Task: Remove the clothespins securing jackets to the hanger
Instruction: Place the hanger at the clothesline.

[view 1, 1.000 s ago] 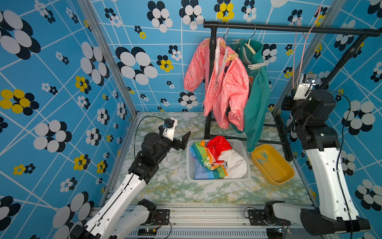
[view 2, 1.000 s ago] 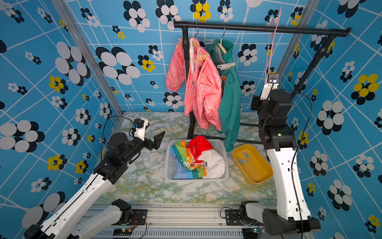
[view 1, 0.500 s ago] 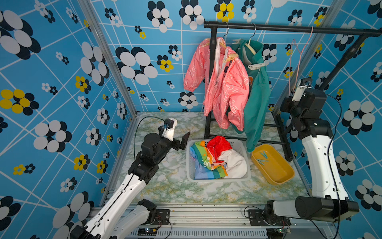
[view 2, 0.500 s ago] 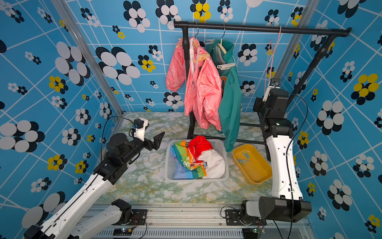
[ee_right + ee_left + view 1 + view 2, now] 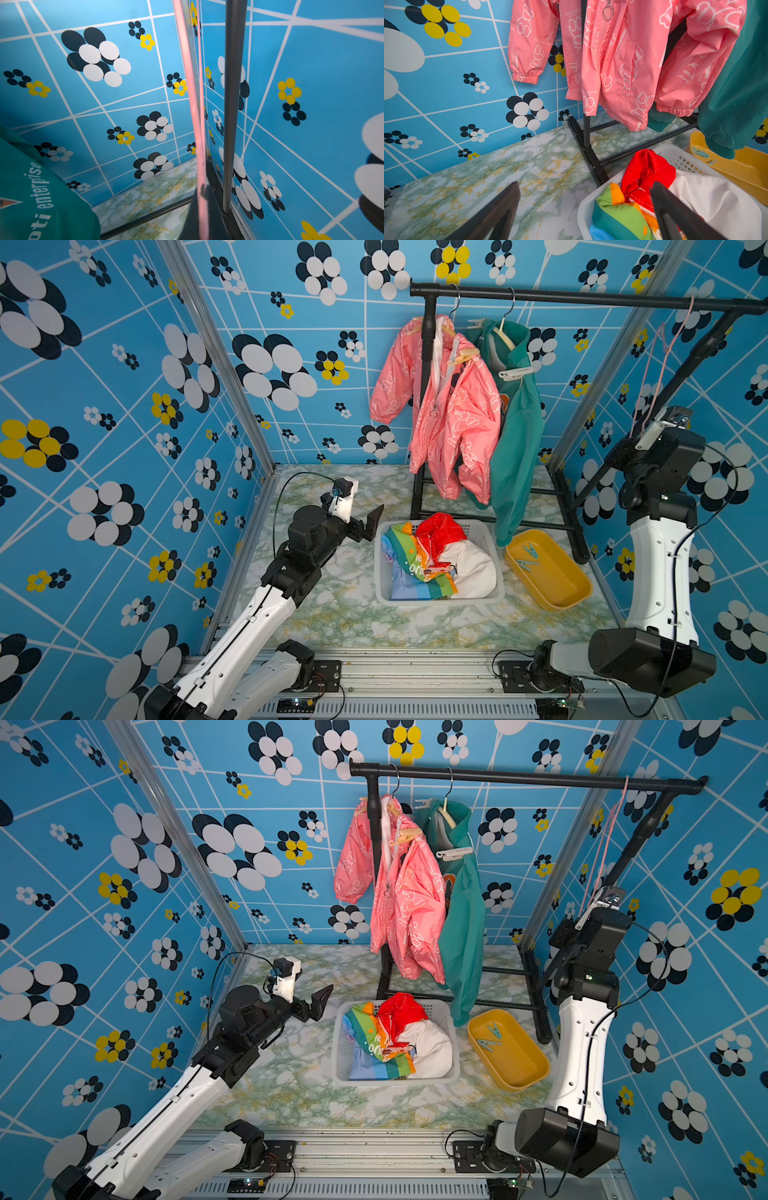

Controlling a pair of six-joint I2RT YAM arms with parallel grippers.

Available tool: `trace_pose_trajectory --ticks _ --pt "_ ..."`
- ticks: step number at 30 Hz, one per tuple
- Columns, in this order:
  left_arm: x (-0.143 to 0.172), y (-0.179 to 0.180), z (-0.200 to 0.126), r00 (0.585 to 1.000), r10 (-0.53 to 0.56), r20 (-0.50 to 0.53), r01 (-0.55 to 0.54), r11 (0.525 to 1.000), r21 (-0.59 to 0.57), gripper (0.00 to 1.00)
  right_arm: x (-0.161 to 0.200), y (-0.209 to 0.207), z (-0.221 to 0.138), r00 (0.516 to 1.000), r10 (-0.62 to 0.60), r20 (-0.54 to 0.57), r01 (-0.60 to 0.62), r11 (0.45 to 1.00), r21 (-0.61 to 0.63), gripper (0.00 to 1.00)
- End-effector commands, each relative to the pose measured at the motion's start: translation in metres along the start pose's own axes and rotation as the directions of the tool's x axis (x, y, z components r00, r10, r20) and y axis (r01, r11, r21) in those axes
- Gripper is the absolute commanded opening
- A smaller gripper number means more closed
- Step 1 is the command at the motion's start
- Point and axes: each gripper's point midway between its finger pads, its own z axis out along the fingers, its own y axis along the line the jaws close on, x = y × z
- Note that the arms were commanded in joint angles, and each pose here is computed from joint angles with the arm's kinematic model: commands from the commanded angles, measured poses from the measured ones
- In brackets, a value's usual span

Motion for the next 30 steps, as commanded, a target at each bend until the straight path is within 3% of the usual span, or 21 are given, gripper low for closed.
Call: trace_pose_trajectory --ticks 1,2,3,7,12,14,16,19,26,30 --pt "-0.006 0.002 0.001 1.000 -0.018 0.010 0.018 1.000 -0.002 1.00 0.060 -0.023 -0.009 0.976 0.082 -0.203 -0.064 0.994 0.094 0.31" --pt "-0.005 0.002 0.002 1.000 -0.018 0.008 0.018 1.000 -0.001 0.99 0.058 -0.023 -0.015 0.978 0.090 -0.190 -0.074 0.993 0.090 0.44" --pt "-0.005 0.002 0.003 1.000 -0.019 0.005 0.019 1.000 0.000 1.00 0.055 -0.022 -0.021 0.980 0.095 -0.173 -0.081 0.993 0.085 0.51" --pt "-0.005 0.001 0.004 1.000 -0.020 0.003 0.020 1.000 0.007 0.99 0.038 -0.016 -0.057 0.987 0.119 -0.106 -0.116 0.992 0.042 0.62" --pt "-0.006 0.000 0.008 1.000 -0.024 0.009 0.024 1.000 0.016 0.99 0.008 0.005 -0.114 0.991 0.136 0.010 -0.134 0.988 -0.077 0.64" --pt "-0.006 -0.002 0.010 1.000 -0.026 0.012 0.025 0.999 0.024 1.00 -0.003 0.024 -0.138 0.989 0.137 0.049 -0.126 0.976 -0.179 0.64" --pt "-0.005 -0.002 0.012 1.000 -0.030 0.009 0.030 0.999 0.030 0.99 -0.013 0.052 -0.158 0.988 0.137 0.076 -0.105 0.938 -0.330 0.64" --pt "-0.004 -0.004 0.014 0.999 -0.036 0.012 0.035 0.999 0.039 0.99 -0.024 0.096 -0.182 0.987 0.128 0.097 -0.056 0.839 -0.541 0.64" --pt "-0.004 -0.006 0.011 0.999 -0.046 0.025 0.045 0.998 0.052 1.00 -0.015 0.187 -0.179 0.983 -0.059 0.173 0.169 0.664 -0.729 0.62" --pt "-0.004 -0.005 0.004 0.998 -0.048 0.030 0.047 0.998 0.042 0.99 -0.029 0.223 -0.179 0.953 -0.127 0.277 0.291 0.647 -0.705 0.60"
